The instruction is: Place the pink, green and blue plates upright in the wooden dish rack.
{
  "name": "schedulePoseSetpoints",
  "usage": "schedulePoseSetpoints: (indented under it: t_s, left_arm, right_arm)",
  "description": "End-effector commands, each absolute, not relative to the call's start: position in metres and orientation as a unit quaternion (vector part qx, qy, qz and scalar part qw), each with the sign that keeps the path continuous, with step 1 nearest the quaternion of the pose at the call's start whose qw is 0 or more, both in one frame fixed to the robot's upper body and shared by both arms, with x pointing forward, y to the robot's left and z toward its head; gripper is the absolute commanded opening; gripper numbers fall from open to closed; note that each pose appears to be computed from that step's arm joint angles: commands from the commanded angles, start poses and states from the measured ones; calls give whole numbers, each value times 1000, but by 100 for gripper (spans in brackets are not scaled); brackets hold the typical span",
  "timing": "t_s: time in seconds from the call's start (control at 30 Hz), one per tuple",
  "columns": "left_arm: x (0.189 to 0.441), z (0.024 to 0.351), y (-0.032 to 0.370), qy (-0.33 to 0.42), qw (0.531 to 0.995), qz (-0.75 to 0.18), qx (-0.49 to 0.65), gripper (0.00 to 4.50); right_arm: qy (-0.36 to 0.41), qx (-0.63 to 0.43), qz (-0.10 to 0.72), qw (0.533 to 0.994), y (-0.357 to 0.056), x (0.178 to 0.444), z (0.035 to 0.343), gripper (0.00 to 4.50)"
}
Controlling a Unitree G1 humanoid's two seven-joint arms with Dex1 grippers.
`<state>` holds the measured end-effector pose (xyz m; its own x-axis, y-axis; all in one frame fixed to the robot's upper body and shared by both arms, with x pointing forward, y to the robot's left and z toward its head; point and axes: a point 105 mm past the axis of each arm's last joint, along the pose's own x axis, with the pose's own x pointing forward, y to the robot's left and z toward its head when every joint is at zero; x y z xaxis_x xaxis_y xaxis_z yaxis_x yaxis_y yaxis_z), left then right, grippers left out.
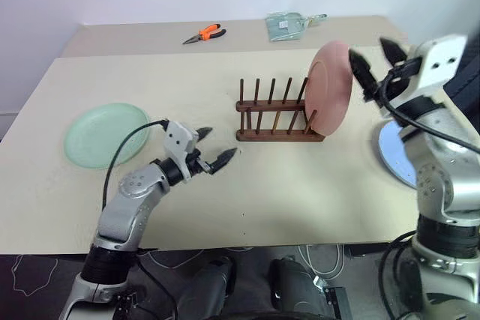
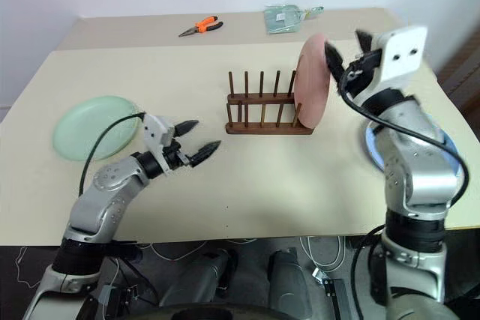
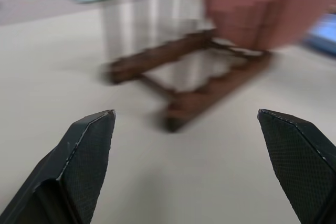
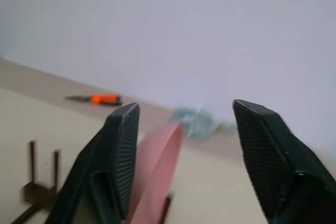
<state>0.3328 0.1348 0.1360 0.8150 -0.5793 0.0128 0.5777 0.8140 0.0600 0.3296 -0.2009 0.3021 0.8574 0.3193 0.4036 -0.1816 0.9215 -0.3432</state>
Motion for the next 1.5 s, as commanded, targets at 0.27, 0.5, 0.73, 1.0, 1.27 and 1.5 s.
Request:
schedulePoseSetpoints:
  t_s: [0.27, 0.5, 0.73, 1.0, 1.27, 1.5]
  left_arm:
    - [346, 158, 331, -9, 966, 254, -51, 450]
    - [314, 138, 363, 48, 920, 352, -167, 450]
    - [306, 112, 341, 85, 894, 308, -314, 368]
    - [317, 121, 331, 72, 897, 272, -342, 4]
    - [354, 237, 243, -93, 971, 40, -215, 4]
    - [358, 292, 162, -141, 968, -96, -186, 4]
  right_arm:
    - [-224, -359, 417, 804, -80, 297, 271, 442]
    - [-197, -361, 471, 781, -54, 299, 223, 442]
    - [-191, -350, 484, 778, -47, 299, 209, 450]
    - [-184, -356, 468, 788, -53, 303, 207, 450]
    - [-219, -401, 430, 778, -52, 311, 224, 450]
    - [-287, -489, 369, 736, -25, 333, 241, 450]
